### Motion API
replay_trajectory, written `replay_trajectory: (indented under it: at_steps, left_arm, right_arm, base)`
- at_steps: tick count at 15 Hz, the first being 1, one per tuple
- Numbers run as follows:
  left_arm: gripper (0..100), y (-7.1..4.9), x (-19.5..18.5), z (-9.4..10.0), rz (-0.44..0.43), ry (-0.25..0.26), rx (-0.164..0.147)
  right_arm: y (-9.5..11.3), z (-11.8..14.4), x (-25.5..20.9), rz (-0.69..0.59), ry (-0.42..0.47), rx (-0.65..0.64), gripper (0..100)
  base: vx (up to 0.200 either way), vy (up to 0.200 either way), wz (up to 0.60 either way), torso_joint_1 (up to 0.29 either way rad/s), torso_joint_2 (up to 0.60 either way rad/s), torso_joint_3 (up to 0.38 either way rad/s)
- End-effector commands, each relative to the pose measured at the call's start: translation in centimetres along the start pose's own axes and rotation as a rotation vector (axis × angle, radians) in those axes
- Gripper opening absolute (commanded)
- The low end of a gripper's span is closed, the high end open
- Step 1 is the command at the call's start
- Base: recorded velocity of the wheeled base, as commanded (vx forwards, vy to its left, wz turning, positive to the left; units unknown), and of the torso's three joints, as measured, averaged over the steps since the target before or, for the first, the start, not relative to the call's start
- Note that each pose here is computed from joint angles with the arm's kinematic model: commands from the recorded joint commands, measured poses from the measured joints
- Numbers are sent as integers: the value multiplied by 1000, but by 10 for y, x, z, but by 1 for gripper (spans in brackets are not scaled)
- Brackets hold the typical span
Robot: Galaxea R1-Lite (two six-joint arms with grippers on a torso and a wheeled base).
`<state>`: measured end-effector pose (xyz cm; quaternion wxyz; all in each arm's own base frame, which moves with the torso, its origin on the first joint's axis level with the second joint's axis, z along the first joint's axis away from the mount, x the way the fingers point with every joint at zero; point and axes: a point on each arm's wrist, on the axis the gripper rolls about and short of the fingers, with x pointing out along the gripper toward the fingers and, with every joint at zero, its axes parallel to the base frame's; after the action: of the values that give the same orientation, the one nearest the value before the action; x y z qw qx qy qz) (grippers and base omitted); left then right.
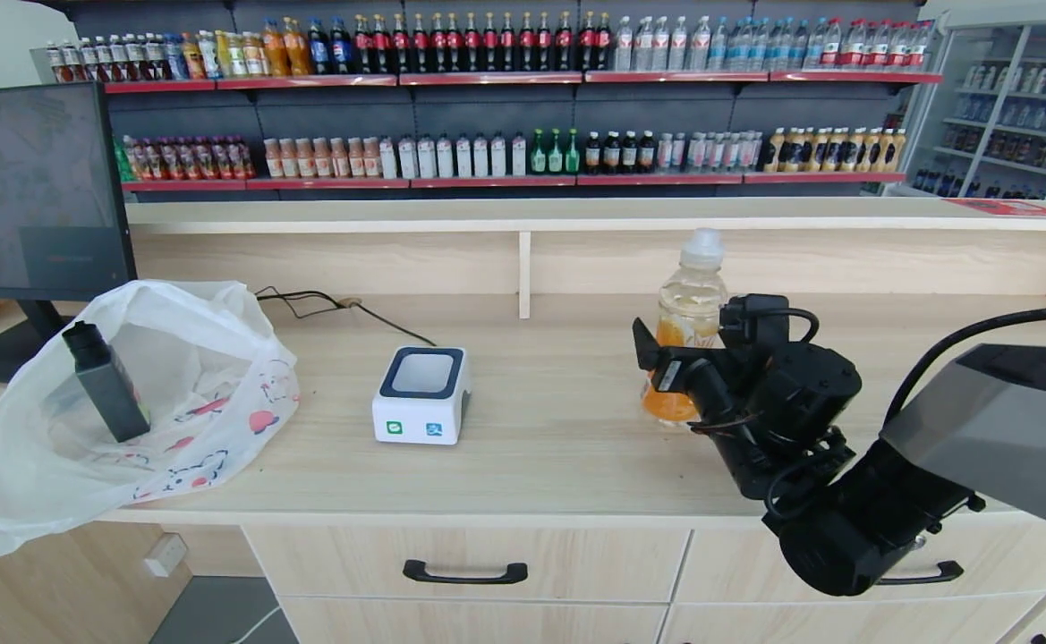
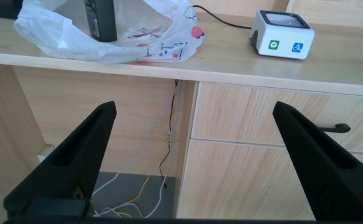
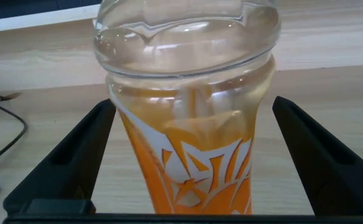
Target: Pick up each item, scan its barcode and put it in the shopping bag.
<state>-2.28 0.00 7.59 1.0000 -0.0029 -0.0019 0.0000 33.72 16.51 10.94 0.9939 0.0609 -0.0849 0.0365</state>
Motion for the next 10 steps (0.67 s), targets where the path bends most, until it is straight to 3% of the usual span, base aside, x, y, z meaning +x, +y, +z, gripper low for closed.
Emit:
replay_trajectory:
  at_steps: [1,10]
  left_arm:
    - [100,0,0,0,0,-1,0]
    - [100,0,0,0,0,-1,1]
  right_arm:
    - [2,-4,5,-25,-7,-2,100]
    - [5,-8,14,-23,-24,5,100]
  base:
    - [0,0,0,0,0,0]
    - [0,0,0,0,0,0]
